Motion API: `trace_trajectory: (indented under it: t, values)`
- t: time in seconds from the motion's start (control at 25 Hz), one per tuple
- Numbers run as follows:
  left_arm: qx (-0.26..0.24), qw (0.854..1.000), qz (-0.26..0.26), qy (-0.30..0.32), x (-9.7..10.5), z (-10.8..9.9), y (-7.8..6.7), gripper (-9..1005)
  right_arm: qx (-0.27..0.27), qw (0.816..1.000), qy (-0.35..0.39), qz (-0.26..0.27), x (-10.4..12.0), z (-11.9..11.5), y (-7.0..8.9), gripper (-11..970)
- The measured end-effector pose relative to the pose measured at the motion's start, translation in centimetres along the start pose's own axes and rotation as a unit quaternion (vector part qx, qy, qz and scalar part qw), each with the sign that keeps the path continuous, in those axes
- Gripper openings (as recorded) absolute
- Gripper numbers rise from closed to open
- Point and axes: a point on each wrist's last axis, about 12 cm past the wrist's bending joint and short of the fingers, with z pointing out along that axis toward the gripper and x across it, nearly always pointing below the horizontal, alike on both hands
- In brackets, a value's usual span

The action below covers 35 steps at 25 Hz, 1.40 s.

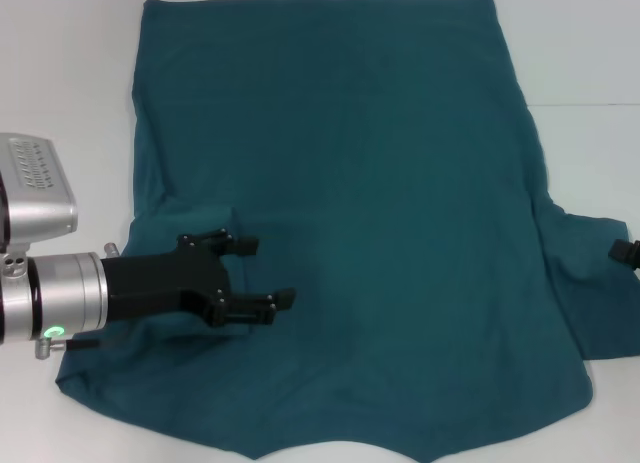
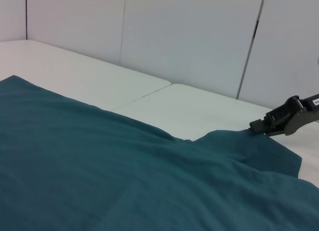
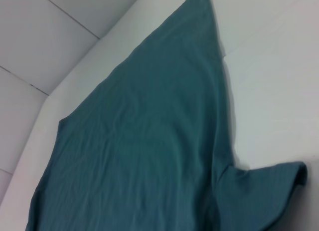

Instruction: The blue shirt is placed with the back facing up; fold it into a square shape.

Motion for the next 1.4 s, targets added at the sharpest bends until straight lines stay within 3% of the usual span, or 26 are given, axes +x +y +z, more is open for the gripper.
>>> trace_trajectory:
  t: [0.24,0.48,0.96,1.4]
  values:
    - [-0.001,1.0,-0.001,0.001,0.1,-0.1,0.0,937,-0.004,1.0,-0.006,0.002,0.4,0.1,-0.1,147]
    - [-0.001,1.0,-0.001,0.001,0.1,-0.1,0.0,936,-0.004,0.999,-0.034,0.002,0.4,-0.1,-0.5,0]
    - [-0.003,1.0,-0.005,0.0,0.3,-0.2,-0.1,937,0.015,0.995,-0.093,-0.015,-1.6,0.4,-0.6,4]
    - [-0.005,1.0,-0.006,-0.001,0.4,-0.3,0.0,937,0.02,0.994,-0.099,-0.05,-3.1,2.1,0.6,9]
